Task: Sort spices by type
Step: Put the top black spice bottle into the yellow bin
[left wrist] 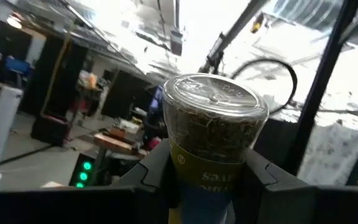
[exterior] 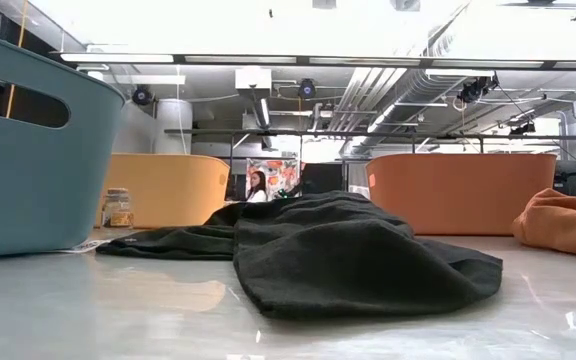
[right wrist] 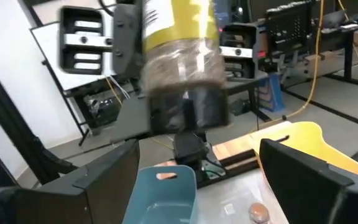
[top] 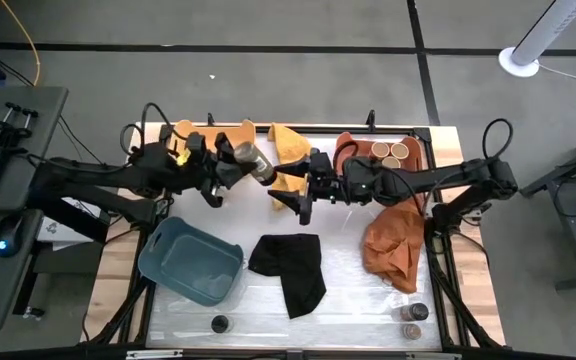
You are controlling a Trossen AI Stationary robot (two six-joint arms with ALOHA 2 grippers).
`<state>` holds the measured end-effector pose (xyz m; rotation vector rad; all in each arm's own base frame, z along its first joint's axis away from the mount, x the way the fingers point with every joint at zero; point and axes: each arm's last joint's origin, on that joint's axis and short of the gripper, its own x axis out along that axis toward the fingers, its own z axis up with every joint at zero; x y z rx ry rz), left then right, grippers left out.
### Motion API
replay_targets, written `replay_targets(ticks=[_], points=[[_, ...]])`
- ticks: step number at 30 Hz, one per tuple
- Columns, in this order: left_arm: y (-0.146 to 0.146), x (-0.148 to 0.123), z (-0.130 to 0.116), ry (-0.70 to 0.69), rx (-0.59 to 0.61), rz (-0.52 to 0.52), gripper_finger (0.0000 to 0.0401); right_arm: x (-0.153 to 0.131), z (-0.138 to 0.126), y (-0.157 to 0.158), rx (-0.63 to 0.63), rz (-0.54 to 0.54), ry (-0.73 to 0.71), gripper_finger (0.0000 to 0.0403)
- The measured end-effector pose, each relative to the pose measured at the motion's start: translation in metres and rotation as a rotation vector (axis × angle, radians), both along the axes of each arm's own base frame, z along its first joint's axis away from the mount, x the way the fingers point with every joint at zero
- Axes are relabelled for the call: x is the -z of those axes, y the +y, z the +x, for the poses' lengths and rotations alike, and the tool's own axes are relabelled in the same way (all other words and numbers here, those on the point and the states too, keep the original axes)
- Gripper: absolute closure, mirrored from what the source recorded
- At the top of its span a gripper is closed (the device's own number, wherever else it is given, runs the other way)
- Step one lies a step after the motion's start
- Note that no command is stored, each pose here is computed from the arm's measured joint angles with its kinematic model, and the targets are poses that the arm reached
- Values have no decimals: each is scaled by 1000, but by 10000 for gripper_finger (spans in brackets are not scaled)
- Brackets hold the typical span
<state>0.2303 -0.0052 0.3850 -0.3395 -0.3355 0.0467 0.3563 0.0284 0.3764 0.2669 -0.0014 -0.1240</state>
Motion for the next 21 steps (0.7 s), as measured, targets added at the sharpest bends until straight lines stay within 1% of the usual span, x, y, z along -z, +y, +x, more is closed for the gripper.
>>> replay_targets(ticks=[4, 9, 11, 16, 19, 21], points=[[-2, 8, 10, 34, 51, -10, 308, 2, 0, 1, -13, -1, 18, 75], [-3, 20, 24, 86, 69, -22, 308, 2, 0, 2, -45, 1, 21, 75], [-3, 22, 28, 92, 70, -25, 308, 2, 0, 1, -46, 1, 22, 75], [-3, 21, 31, 46, 67, -16, 308, 7, 0, 2, -46, 21, 71, 75], [-3, 20, 30, 43, 63, -4, 308, 8, 0, 2, -45, 36, 84, 85], [-3, 20, 31, 46, 63, -4, 308, 8, 0, 2, -44, 38, 81, 102]])
